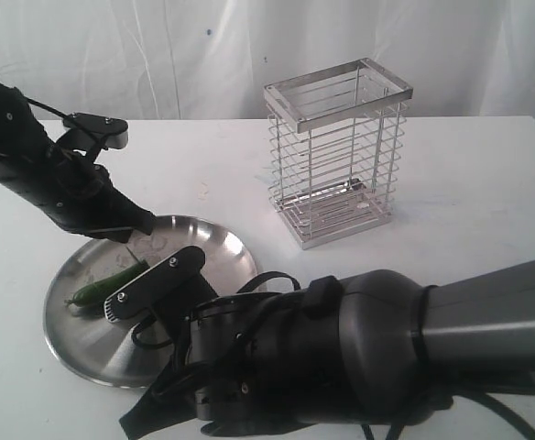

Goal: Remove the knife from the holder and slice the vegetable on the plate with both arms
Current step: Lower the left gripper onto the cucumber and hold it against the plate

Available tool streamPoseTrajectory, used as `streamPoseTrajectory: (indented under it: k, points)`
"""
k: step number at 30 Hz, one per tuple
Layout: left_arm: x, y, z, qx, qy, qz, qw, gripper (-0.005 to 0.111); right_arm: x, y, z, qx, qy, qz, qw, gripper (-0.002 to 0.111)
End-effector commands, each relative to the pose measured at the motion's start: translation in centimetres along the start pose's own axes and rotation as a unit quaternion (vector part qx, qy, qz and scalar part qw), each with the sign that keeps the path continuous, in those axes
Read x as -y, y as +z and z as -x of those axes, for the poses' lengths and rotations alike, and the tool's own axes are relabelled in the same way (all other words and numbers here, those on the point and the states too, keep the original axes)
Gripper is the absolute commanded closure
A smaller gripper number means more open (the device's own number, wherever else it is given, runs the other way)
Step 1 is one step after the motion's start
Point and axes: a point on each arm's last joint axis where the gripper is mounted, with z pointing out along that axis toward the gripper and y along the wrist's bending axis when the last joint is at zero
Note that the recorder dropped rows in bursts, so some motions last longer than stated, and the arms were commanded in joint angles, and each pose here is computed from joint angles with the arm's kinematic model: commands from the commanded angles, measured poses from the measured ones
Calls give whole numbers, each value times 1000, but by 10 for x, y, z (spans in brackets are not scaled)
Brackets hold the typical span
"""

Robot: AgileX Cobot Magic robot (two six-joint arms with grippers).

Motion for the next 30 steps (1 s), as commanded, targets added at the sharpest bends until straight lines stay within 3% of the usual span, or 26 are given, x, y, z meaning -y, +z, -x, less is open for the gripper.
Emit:
streamPoseTrajectory:
  k: [1,8,16,30]
  points:
    - [0,-2,1,4,-5,-3,1000,107,0,-4,3,10,-2,2,1000,108]
    - [-1,1,2,10,-5,0,1000,107,-1,-5,3,12,-2,7,1000,108]
    - [-3,26,-6,-23,-25,-8,999,107,0,-4,3,10,-2,3,1000,108]
    - [-1,20,-4,-15,-30,-14,999,107,0,-4,2,9,-1,1,1000,108]
